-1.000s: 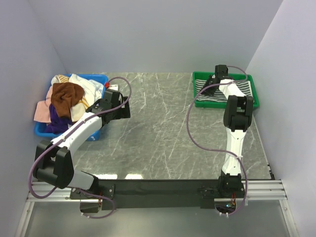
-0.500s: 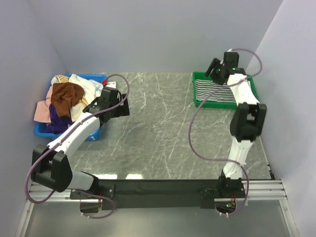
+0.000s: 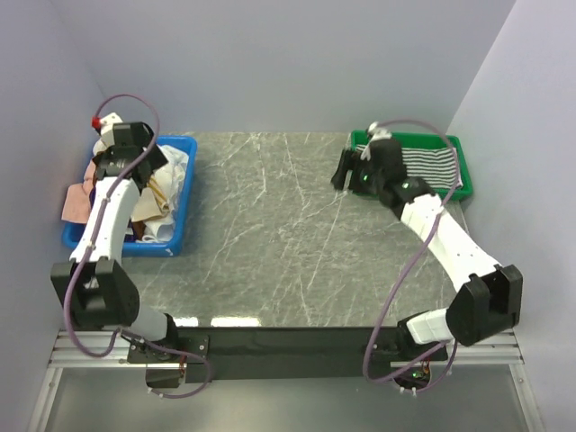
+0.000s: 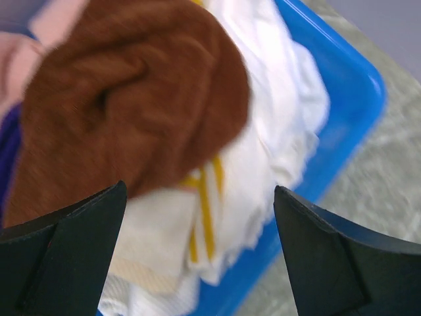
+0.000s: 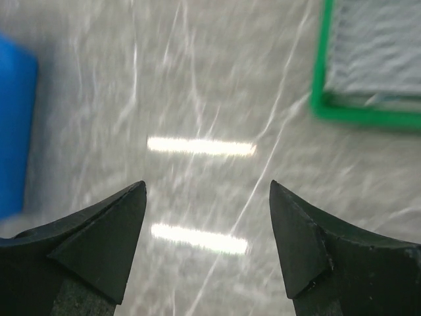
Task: Fold and stack the towels
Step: Grab crumpled towel
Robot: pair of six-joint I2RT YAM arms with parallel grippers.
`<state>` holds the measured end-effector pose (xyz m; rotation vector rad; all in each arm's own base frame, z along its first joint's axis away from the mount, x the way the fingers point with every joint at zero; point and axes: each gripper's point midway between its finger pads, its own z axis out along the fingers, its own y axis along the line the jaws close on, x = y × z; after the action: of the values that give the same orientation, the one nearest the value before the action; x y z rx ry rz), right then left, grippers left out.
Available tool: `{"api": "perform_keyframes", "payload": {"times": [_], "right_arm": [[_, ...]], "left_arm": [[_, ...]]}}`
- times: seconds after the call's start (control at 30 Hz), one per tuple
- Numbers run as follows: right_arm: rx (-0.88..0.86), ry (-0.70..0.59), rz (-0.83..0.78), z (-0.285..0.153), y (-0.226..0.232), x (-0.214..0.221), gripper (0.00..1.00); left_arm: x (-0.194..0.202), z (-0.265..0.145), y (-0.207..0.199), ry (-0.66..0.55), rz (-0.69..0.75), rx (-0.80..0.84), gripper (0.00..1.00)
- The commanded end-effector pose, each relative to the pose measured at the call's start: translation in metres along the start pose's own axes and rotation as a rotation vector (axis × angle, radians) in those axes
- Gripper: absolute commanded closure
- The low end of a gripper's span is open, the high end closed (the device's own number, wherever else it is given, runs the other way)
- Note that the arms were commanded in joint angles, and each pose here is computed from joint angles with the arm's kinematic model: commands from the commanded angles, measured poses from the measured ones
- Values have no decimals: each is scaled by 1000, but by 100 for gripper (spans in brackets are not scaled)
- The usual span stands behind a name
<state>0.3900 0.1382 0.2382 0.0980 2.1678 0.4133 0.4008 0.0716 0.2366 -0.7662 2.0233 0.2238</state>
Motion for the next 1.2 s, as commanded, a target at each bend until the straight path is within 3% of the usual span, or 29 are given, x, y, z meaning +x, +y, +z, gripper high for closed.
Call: {"api": "perform_keyframes", "payload": {"times": [0.0,0.17,0.33,0.47,0.53,0.57,0.63,1.03,1.17], "right_arm": [[-66,-23,-37,-5,18,26,18],[-156,13,-77,-11,41,61,18],[-136,53,-97,-13,33,78,18],[-123,80,-104,-12,30,84,18],[-116,96,-102,-12,29,87,18],[-113,100,-102,-13,28,87,19],[-104,109,-103,-13,27,87,19],[-127,143,-92,-13,37,84,19],[-125,144,-100,-13,37,85,19]], "left_arm": [[-32,17,15,-47,-44,-88,1],[-37,52,25,-33,-46,-180,4],[-30,78,36,1,-39,-249,11],[-19,94,42,35,-29,-280,24],[-18,96,44,40,-21,-290,42],[-20,95,46,36,-18,-296,48],[-34,85,47,4,-16,-305,76],[-126,7,29,-224,-52,-178,83],[-153,-17,4,-281,-62,-77,99]]}}
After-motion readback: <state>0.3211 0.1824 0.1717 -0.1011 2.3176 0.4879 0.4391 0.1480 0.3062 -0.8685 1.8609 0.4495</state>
